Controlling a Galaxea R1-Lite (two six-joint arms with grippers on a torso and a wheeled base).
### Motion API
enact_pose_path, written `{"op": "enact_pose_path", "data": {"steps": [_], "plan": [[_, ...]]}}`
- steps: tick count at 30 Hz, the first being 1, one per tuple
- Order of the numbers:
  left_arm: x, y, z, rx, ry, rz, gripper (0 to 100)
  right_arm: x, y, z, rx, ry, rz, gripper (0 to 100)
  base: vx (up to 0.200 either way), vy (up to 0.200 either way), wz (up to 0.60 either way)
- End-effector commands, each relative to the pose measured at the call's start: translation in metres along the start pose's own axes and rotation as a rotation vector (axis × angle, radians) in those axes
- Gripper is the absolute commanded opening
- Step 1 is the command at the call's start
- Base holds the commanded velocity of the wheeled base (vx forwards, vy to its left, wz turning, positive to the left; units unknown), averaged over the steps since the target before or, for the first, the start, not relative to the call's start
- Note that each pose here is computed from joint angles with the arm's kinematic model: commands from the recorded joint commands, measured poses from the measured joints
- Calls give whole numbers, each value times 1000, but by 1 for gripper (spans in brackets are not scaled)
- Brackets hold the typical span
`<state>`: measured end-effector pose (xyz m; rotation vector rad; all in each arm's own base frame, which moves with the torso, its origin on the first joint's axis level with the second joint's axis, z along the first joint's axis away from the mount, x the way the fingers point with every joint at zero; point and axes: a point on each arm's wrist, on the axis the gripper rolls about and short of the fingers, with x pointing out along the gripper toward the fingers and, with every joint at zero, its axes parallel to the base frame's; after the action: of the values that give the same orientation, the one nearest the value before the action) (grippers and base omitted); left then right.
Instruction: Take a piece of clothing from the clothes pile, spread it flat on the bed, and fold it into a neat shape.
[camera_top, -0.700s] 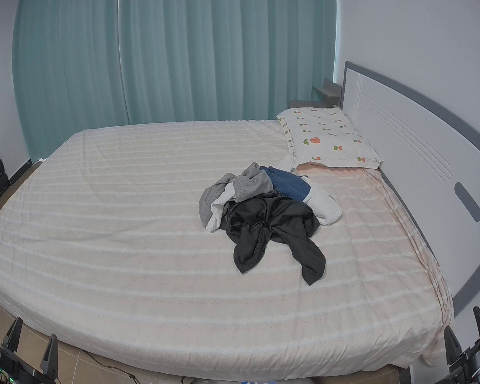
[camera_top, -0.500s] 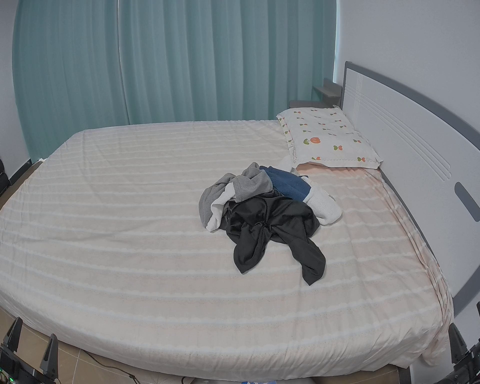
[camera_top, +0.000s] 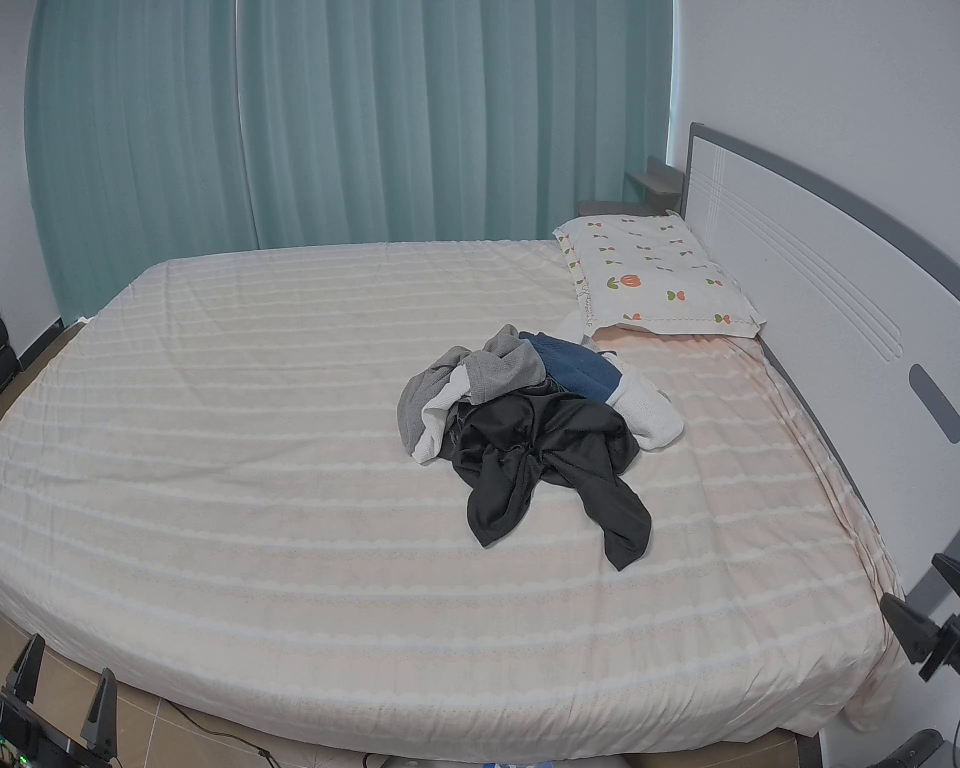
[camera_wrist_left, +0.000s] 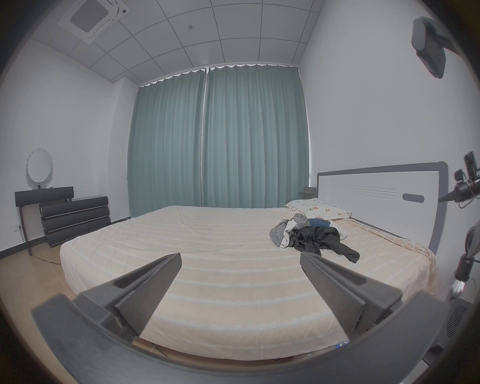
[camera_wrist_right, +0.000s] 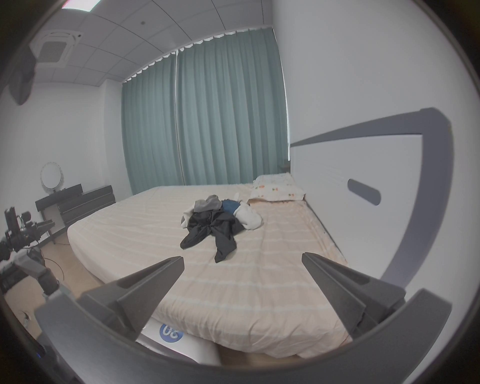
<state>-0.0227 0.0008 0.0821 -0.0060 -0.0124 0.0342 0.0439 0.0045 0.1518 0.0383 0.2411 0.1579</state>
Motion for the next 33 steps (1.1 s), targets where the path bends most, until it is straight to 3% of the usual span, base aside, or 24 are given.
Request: {"op": "enact_pose_path", "data": {"steps": [1, 5, 13, 26, 33], "plan": [[0, 0, -5, 7, -1, -2, 100, 145, -2, 7, 140, 342, 56, 100, 0, 0, 0], [0, 0, -5, 12, -1, -2, 100, 179, 3, 3, 181, 389, 65, 100, 0, 0, 0], [0, 0, -5, 12, -1, -4, 100, 253, 17, -8, 279, 428, -13, 100, 0, 0, 0], [0, 0, -5, 23, -1, -4, 100, 336, 33, -42, 354, 459, -63, 100, 0, 0, 0], [0, 0, -5, 23, -1, -4, 100, 368, 42, -57, 345, 446, -103, 100, 0, 0, 0]]}}
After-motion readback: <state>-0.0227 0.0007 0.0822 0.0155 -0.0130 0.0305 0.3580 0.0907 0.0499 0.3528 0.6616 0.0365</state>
